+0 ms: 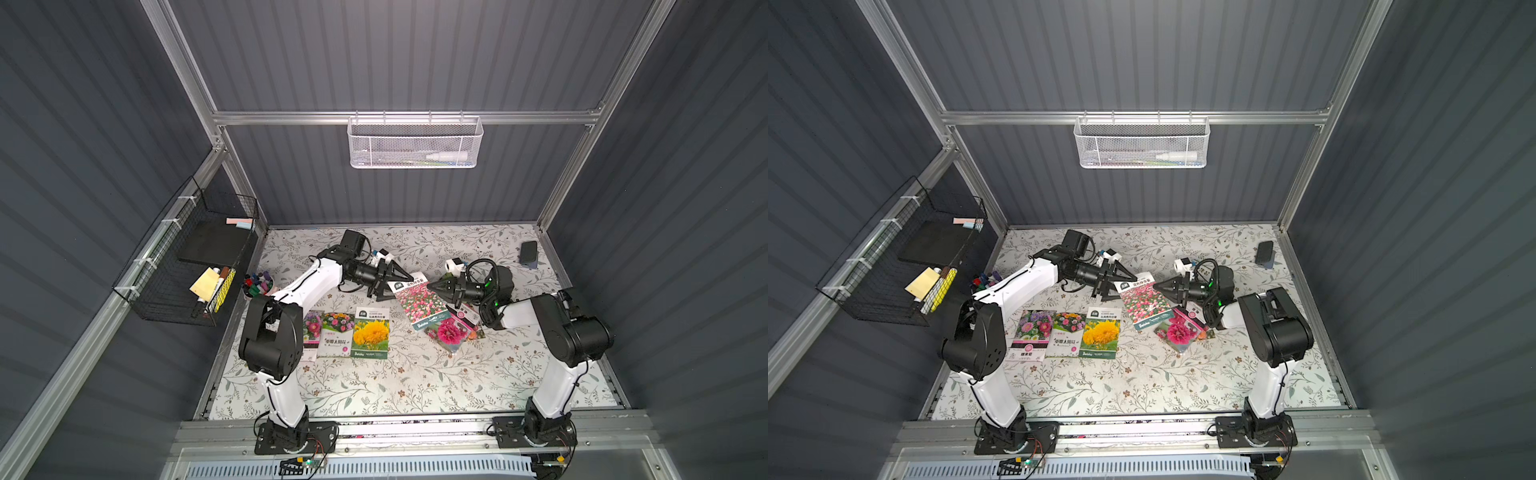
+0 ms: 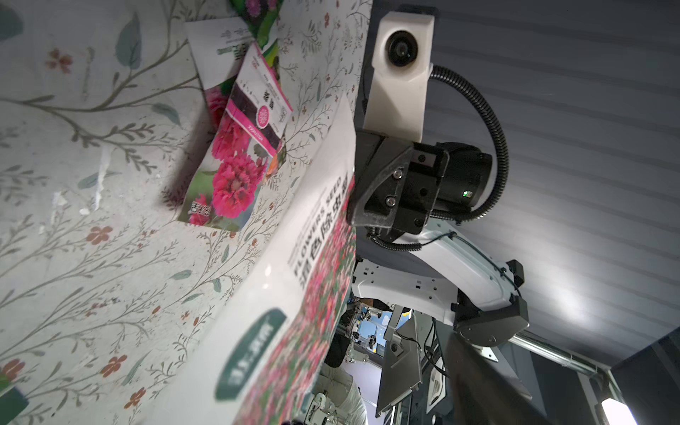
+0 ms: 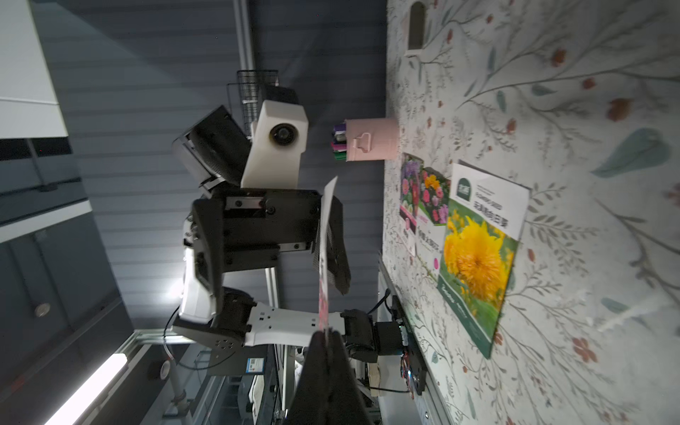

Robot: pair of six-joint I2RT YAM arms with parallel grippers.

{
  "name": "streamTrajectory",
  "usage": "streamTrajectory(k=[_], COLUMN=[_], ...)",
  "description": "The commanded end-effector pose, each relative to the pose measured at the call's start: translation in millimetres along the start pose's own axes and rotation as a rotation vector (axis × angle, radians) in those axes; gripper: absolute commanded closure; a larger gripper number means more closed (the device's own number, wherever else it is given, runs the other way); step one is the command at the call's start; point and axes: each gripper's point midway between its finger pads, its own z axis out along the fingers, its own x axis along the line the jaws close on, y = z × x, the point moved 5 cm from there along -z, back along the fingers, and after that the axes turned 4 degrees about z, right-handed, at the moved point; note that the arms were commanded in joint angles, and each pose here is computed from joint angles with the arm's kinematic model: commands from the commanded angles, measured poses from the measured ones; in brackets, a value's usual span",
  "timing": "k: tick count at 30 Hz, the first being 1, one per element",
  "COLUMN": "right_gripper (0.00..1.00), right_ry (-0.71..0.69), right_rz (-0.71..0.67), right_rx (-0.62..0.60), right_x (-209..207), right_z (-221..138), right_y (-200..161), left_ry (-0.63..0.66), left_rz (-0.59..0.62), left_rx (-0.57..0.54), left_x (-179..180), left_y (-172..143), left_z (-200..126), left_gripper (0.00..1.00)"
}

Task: Arrange the seed packets in a row
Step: Pick up the seed packet from the center of the board, then place the seed packet at the center of the board.

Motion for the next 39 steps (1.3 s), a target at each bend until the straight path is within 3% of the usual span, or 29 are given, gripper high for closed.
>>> streamTrajectory(k=[1, 5, 10, 16, 29, 39], right_gripper=[1.00, 1.00, 1.00, 1.00, 1.00, 1.00], right_ry=[-0.196, -0.439, -0.532, -0.613, -0.744, -0.801], right_rz=[-0.046, -0.179, -0.235, -0.176, -0.113, -0.110], right_rx=[-0.068, -0.151, -0.240, -0.331, -0.422, -0.447], right_x=[-24.1, -25.1, -27.4, -58.8, -95.3, -97.5], right_z=[5.7, 15.6, 20.0, 6.2, 21.5, 24.3], right_y=[-3.4, -11.7, -13.4, -17.5, -23.7, -31.1], left_ry=[0.096, 0.191, 0.327, 0.596, 0.616, 0.603], left_rz=[-0.093, -0.118, -0.119, -0.134, -0.143, -0.133], left_rx=[-0.025, -0.082, -0.168, -0.210, -0.269, -0.280], left_x=[18.8, 32.9, 43.9, 71.4, 76.9, 74.2], left_y=[0.9, -3.0, -9.3, -36.1, -40.9, -41.0], left_z=[-8.0, -15.9, -26.8, -50.1, -54.6, -54.7], left_gripper=[0.00, 0.01, 0.01, 0.00, 0.01, 0.01])
